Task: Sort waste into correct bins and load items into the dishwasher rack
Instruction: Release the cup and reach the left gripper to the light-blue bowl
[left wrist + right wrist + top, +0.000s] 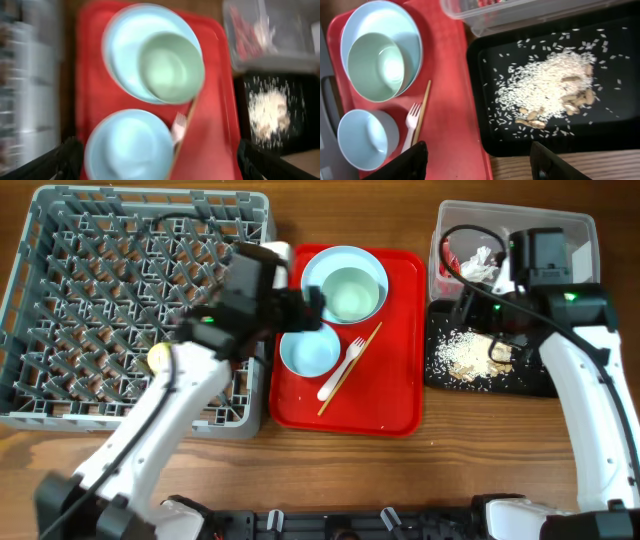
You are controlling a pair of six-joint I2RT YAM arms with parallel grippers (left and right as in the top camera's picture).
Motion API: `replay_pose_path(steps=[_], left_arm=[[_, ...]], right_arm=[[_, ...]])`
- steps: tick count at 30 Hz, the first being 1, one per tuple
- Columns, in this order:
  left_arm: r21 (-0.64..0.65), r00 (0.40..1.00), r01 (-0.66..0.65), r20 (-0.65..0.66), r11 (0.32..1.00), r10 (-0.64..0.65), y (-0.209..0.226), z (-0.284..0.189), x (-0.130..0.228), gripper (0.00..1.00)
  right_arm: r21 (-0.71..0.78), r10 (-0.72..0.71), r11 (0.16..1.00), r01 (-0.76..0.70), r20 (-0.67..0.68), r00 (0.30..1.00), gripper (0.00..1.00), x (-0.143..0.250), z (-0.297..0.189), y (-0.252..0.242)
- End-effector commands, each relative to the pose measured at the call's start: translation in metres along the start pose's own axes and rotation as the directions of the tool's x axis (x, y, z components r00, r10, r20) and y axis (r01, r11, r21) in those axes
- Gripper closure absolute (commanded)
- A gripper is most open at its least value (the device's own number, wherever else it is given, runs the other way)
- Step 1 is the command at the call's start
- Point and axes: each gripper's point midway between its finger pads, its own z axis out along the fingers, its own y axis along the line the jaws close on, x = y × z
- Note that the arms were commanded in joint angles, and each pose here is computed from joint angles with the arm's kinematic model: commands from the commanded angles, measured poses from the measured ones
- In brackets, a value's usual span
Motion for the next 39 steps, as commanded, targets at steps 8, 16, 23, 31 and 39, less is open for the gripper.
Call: replay_pose_path(steps=[8, 16, 23, 31, 39], left_arm=[[-0.098, 0.968, -0.162, -0.21, 0.982, 0.139, -0.021, 0.083, 0.075, 0.15], [-0.177, 0.941, -0.236, -0.289, 0.956, 0.179, -0.011, 0.113, 0.108, 0.41], [-0.184, 0.933, -0.245, -0.312, 0.952, 0.18, -0.008, 0.121, 0.116, 0.72], [-0.183, 0.93, -0.25, -0.317, 0.951, 0.184, -0.009, 0.121, 0.118, 0.9], [-0.177, 0.933, -0.249, -0.307, 0.952, 0.186, -0.013, 0.116, 0.113, 0.96]], right_arm=[[0.028, 0.057, 0.998, -0.058, 0.024, 0.998, 0.34, -0.007, -0.008, -0.016], [0.032, 0.058, 0.998, -0.058, 0.015, 0.998, 0.34, -0.004, -0.008, -0.017], [0.034, 0.058, 0.998, -0.059, 0.01, 0.998, 0.34, -0.003, -0.008, -0.017], [0.036, 0.059, 0.998, -0.059, 0.005, 0.998, 0.34, -0.002, -0.008, -0.018], [0.037, 0.058, 0.998, -0.058, 0.003, 0.998, 0.34, -0.001, -0.008, -0.018]])
